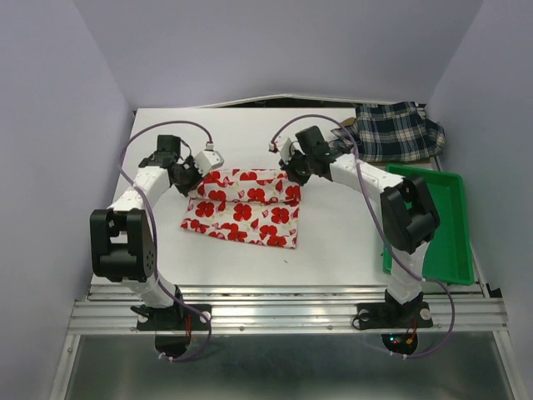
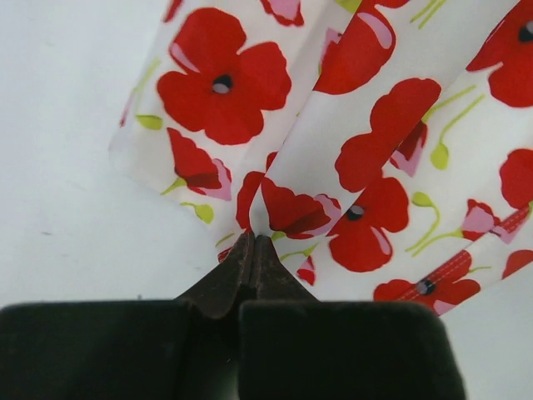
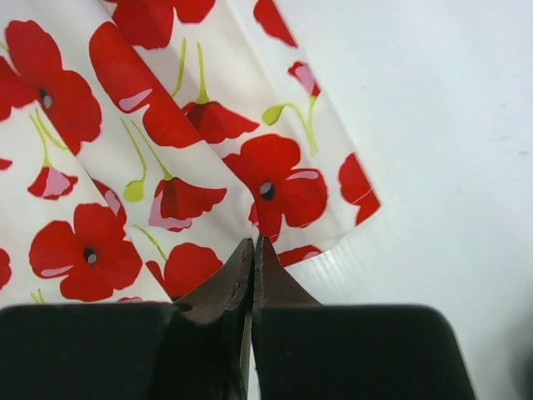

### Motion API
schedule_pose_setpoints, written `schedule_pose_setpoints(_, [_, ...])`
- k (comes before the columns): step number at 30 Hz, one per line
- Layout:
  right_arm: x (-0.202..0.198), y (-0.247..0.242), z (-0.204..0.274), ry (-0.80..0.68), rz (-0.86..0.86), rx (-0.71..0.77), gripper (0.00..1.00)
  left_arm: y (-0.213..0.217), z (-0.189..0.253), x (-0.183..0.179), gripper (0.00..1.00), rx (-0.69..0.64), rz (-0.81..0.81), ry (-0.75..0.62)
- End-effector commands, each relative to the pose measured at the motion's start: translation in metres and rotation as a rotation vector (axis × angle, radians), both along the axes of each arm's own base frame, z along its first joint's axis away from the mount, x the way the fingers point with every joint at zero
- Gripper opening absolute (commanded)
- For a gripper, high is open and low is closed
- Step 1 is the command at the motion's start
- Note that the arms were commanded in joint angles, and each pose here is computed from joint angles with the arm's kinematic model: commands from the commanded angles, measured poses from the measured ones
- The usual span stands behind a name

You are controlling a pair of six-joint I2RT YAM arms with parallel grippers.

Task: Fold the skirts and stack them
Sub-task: Fold the skirt

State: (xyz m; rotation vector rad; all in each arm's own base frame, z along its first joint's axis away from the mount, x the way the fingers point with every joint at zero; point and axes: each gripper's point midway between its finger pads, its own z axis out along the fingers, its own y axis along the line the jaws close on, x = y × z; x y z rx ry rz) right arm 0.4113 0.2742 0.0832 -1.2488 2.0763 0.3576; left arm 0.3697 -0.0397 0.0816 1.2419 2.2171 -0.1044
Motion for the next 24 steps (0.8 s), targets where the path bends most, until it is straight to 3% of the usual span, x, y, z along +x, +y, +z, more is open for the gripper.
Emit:
schedule_pose_setpoints(1, [0.007,0.002,0.061,-0.056,-0.009,0.059,0.01,0.004,0.049,0.014,0.0,0.004,0.014,-0.083])
schedule_pose_setpoints(8, [-0.047,0.013,0.085,0.019,0.06,0.1,0.01,0.012,0.067,-0.018,0.0,0.074,-0.051,-0.1])
schedule_pose_setpoints(16, [-0.125,0.014,0.008,0.182,0.123,0.017,0.01,0.018,0.017,-0.076,0.0,0.124,-0.119,0.038])
schedule_pose_setpoints(24, [-0.117,0.003,-0.068,0.214,0.062,-0.105,0.01,0.016,-0.065,-0.12,0.0,0.096,-0.093,0.262])
